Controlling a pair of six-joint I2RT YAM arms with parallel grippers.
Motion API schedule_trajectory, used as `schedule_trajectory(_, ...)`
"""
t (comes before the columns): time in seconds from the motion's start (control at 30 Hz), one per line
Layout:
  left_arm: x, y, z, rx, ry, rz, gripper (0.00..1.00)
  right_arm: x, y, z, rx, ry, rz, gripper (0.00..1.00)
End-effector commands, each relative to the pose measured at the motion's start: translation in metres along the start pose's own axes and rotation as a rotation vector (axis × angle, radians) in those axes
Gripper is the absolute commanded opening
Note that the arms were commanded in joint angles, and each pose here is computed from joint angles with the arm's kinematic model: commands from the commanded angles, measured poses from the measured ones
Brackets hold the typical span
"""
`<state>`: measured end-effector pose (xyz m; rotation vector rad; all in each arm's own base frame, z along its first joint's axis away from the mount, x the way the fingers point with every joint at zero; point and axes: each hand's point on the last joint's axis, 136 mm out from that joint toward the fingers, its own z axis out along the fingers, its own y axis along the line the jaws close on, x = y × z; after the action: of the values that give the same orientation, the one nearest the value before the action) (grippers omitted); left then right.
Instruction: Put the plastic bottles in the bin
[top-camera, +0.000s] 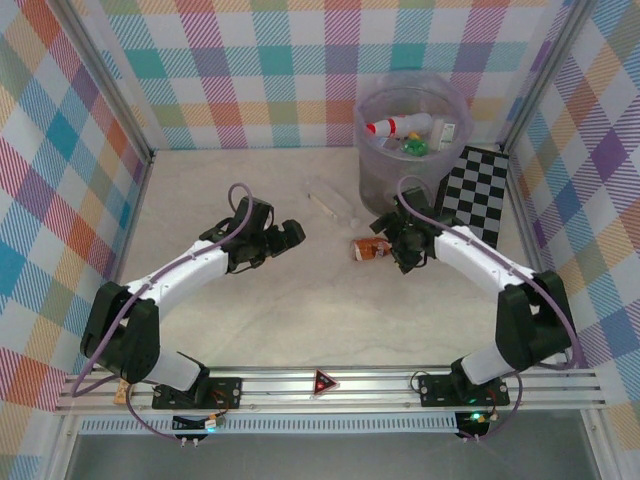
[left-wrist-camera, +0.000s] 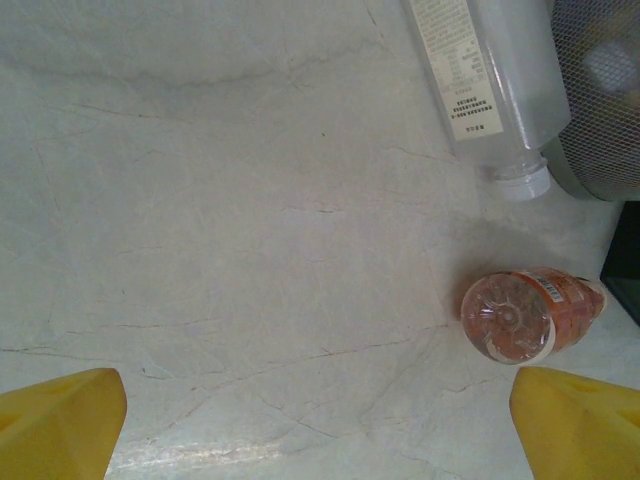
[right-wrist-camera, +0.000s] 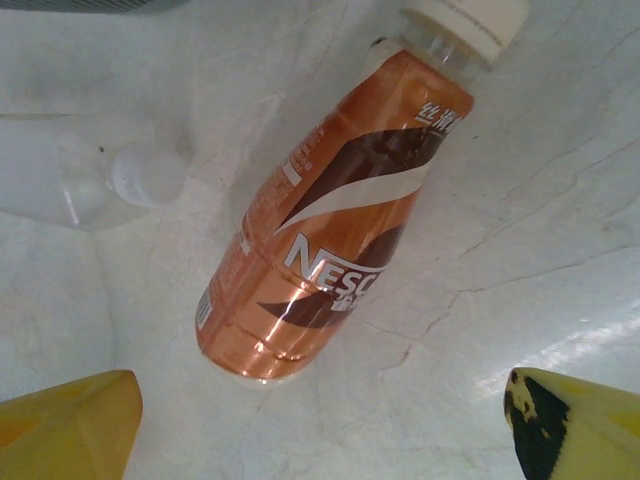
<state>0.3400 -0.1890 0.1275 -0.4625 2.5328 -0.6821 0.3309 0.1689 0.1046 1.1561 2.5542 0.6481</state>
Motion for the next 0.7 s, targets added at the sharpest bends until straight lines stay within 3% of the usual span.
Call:
schedule_trajectory(0.0,-0.003,0.007,-0.009,-0.015,-0.025,0.004,0.98,-0.001,0.006,0.012,0.014,-0.029,0.071,0.93)
schedule_trajectory(0.43,-0.003,0.015,-0.011,-0.039,-0.028,0.012,0.99,0.004,0.009,0.063,0.05,-0.042,0.144,0.89)
schedule_trajectory(0.67,-0.002,0.016,-0.013,-0.042,-0.027,0.008,0.98,0.005,0.005,0.079,0.058,-0.047,0.161,0.72)
